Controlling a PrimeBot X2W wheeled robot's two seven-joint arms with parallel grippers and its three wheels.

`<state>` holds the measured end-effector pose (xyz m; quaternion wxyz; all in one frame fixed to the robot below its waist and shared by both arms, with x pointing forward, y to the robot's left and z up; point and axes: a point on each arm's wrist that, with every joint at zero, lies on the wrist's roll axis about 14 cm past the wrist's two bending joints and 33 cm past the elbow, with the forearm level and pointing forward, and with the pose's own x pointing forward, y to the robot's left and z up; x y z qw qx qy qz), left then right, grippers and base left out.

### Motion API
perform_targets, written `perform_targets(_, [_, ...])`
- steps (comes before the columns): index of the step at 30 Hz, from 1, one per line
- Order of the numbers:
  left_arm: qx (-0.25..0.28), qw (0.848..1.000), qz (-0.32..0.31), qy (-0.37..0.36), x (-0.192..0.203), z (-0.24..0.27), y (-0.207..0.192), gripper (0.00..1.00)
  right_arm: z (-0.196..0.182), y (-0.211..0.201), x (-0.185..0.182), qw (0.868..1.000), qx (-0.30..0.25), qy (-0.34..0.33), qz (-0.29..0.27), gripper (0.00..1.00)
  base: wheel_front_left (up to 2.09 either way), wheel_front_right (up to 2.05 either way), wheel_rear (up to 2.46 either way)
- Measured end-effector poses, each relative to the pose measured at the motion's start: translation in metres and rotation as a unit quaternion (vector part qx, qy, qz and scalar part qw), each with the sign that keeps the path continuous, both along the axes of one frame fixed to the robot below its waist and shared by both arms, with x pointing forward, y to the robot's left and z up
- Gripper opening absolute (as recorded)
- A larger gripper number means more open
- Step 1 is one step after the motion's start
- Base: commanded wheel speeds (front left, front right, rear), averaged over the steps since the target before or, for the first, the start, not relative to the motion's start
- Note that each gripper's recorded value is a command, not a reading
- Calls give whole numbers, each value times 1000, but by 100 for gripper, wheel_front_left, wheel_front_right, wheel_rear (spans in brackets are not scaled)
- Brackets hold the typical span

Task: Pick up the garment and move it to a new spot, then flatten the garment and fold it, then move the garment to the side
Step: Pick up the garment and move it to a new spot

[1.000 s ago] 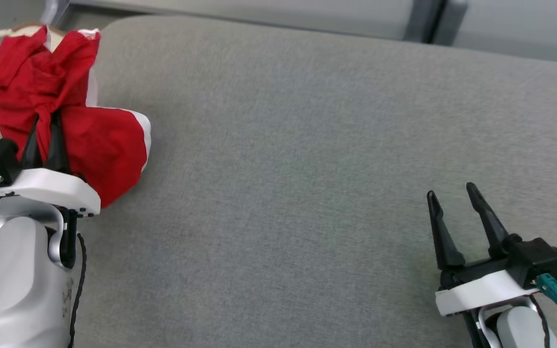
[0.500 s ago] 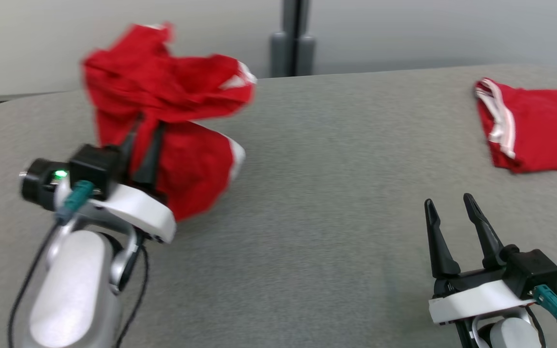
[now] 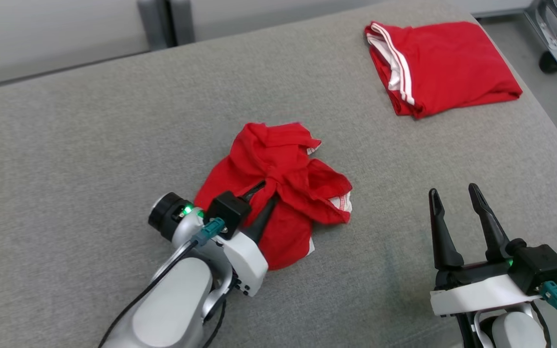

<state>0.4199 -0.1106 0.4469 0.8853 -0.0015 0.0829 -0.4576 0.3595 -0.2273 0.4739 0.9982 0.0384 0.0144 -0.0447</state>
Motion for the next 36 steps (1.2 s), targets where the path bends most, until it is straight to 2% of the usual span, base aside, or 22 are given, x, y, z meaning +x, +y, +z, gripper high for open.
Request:
perform_targets(1, [-5, 1000, -12, 6, -4, -5, -7, 100, -2, -2, 0, 1000, -1, 4, -4, 100, 0, 0, 0])
perform_targets(6, [-71, 996, -43, 23, -17, 6, -33, 100, -10, -6, 0, 1000, -2, 17, -10, 100, 0, 0, 0])
perform_targets(9, [-108, 994, -23, 12, -9, 29, -27, 100, -10, 3, 4, 1000, 2, 14, 3, 100, 0, 0, 0])
perform_targets(12, [-125, 991, 15, -46, -1, 63, -12, 100, -11, 18, 6, 1000, 9, 14, 26, 100, 0, 0, 0])
perform_targets(15, [-142, 983, 80, -87, 2, 90, 25, 100, -11, 36, 9, 998, 14, 11, 55, 100, 0, 0, 0])
perform_targets(18, [-136, 971, 170, -96, 0, 91, 82, 100, -8, 55, 12, 996, 16, 6, 88, 100, 0, 0, 0])
perform_targets(20, [-141, 957, 238, -89, -4, 90, 121, 100, -7, 70, 15, 994, 21, 3, 111, 100, 0, 0, 0])
perform_targets(21, [-132, 941, 299, -90, -13, 87, 159, 100, -5, 87, 17, 990, 24, -1, 136, 100, 0, 0, 0])
perform_targets(25, [-121, 905, 397, -93, -42, 83, 222, 100, 3, 111, 16, 985, 30, -12, 171, 100, 0, 0, 0])
perform_targets(29, [-106, 884, 448, -85, -79, 72, 253, 100, 3, 123, 8, 982, 32, -11, 188, 100, 0, 0, 0])
perform_targets(32, [-80, 879, 463, -80, -102, 59, 264, 100, 4, 127, 1, 980, 31, -11, 195, 100, 0, 0, 0])
perform_targets(36, [-59, 880, 465, -71, -119, 46, 264, 100, 2, 125, -6, 981, 29, -9, 192, 100, 0, 0, 0])
